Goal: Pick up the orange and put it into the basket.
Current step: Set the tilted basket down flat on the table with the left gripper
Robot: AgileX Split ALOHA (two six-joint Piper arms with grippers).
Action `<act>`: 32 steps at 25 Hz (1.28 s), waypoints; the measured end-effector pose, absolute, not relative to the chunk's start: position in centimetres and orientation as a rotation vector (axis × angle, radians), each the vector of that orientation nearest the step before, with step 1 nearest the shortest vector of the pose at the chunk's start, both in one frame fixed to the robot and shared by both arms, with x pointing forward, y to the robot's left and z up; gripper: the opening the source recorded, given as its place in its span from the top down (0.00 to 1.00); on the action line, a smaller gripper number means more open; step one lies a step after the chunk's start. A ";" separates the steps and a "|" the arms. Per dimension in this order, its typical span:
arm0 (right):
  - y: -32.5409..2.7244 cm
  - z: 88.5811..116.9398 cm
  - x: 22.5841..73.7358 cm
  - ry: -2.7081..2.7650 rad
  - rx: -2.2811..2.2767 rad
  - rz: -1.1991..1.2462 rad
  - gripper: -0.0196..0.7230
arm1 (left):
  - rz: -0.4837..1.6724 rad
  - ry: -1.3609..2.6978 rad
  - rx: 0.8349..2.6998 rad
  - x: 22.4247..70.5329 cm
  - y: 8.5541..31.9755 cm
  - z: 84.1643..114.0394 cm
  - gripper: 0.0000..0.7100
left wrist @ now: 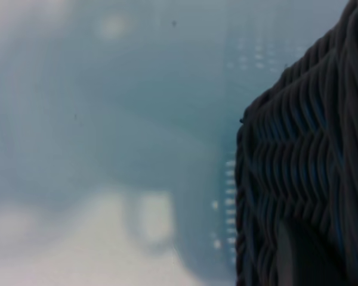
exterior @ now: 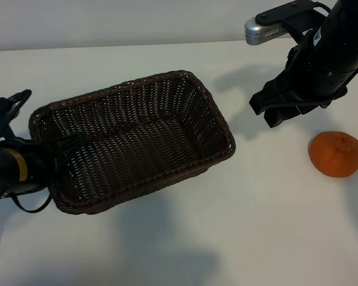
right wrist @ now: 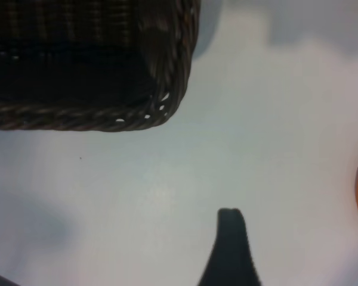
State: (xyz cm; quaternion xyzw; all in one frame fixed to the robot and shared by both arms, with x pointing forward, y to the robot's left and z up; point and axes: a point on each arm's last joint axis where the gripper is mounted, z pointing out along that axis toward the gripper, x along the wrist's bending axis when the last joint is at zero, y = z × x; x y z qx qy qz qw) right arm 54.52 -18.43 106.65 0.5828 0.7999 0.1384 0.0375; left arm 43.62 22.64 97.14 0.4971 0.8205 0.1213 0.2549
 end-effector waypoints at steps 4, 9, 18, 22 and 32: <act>-18.4 106.7 54.5 2.456 1.789 0.423 0.26 | 0.333 2.182 1.321 43.2 22.8 98.2 0.79; -18.4 106.7 54.5 2.456 1.789 0.423 0.26 | 0.327 2.162 1.243 43.2 23.5 99.2 0.79; -18.4 106.6 54.5 2.456 1.789 0.422 0.26 | 0.321 2.155 1.321 43.6 23.5 98.4 0.79; -18.4 106.6 54.5 2.456 1.789 0.422 0.27 | 0.299 2.146 1.348 44.4 23.0 97.4 0.79; -18.4 106.6 54.5 2.456 1.789 0.422 0.27 | 0.321 2.079 1.372 47.0 21.9 98.9 0.79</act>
